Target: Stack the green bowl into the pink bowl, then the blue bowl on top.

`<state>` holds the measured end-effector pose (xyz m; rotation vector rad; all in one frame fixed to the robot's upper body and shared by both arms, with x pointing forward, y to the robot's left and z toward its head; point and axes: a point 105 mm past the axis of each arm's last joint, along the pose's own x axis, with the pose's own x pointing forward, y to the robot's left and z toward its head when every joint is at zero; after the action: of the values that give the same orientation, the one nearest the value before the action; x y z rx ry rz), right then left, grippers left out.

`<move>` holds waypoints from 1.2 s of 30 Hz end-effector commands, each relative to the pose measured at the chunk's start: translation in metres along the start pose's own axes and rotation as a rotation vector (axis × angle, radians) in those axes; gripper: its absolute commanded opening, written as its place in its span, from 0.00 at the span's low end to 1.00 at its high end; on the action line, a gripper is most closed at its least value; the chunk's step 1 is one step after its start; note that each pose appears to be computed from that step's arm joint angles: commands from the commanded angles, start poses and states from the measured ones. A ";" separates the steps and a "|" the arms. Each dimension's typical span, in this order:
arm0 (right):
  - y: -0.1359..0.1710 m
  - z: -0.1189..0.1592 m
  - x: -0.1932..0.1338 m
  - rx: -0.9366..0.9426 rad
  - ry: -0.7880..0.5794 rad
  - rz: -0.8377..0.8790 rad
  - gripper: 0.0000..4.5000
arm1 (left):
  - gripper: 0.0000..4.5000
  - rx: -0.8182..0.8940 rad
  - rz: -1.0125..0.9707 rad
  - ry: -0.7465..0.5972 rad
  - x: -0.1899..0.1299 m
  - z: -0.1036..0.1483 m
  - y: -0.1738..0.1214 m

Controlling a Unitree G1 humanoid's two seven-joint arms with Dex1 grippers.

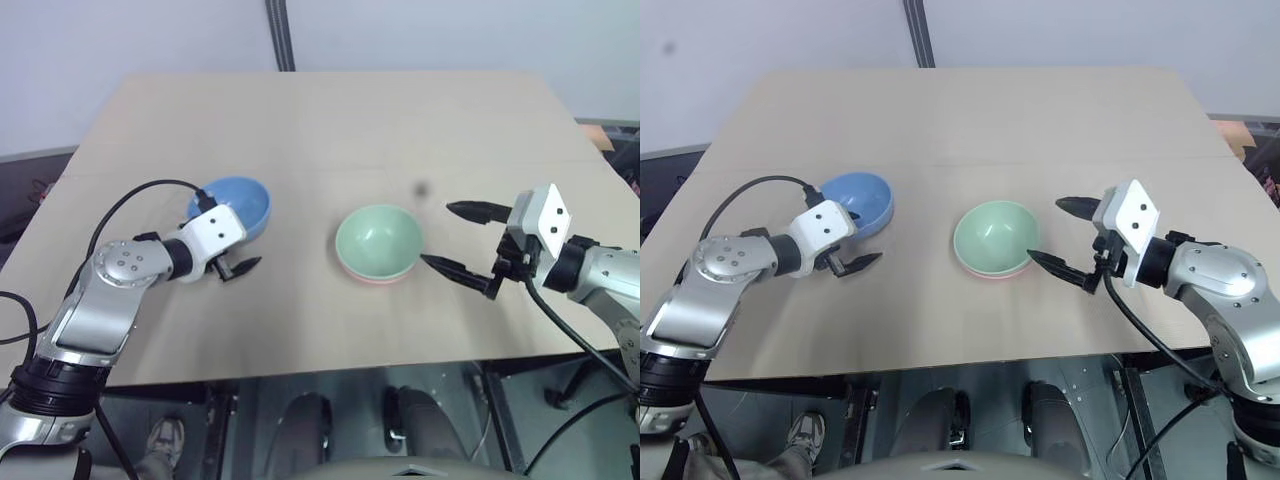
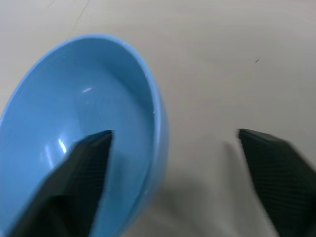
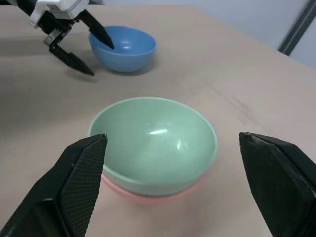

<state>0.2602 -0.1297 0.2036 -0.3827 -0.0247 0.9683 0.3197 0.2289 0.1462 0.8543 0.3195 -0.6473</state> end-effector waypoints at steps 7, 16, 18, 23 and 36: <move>-0.001 0.008 -0.006 -0.061 -0.012 -0.033 1.00 | 0.02 0.032 0.028 -0.087 -0.003 0.023 0.013; -0.002 0.009 -0.013 -0.035 -0.044 -0.047 1.00 | 0.02 0.034 -0.111 -0.313 -0.014 0.075 0.002; -0.003 0.011 -0.018 -0.020 -0.059 -0.070 1.00 | 0.02 0.069 -0.190 -0.396 -0.017 0.098 -0.009; -0.005 0.016 -0.029 0.010 -0.109 -0.151 1.00 | 0.02 0.180 -0.371 -0.524 -0.021 0.135 -0.027; 0.004 0.033 -0.038 -0.032 -0.174 -0.243 1.00 | 0.30 0.466 -0.716 -0.668 0.011 0.164 -0.060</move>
<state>0.2354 -0.1495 0.2286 -0.2629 -0.1843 0.7743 0.2931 0.0754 0.2030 0.8431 -0.0988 -1.6146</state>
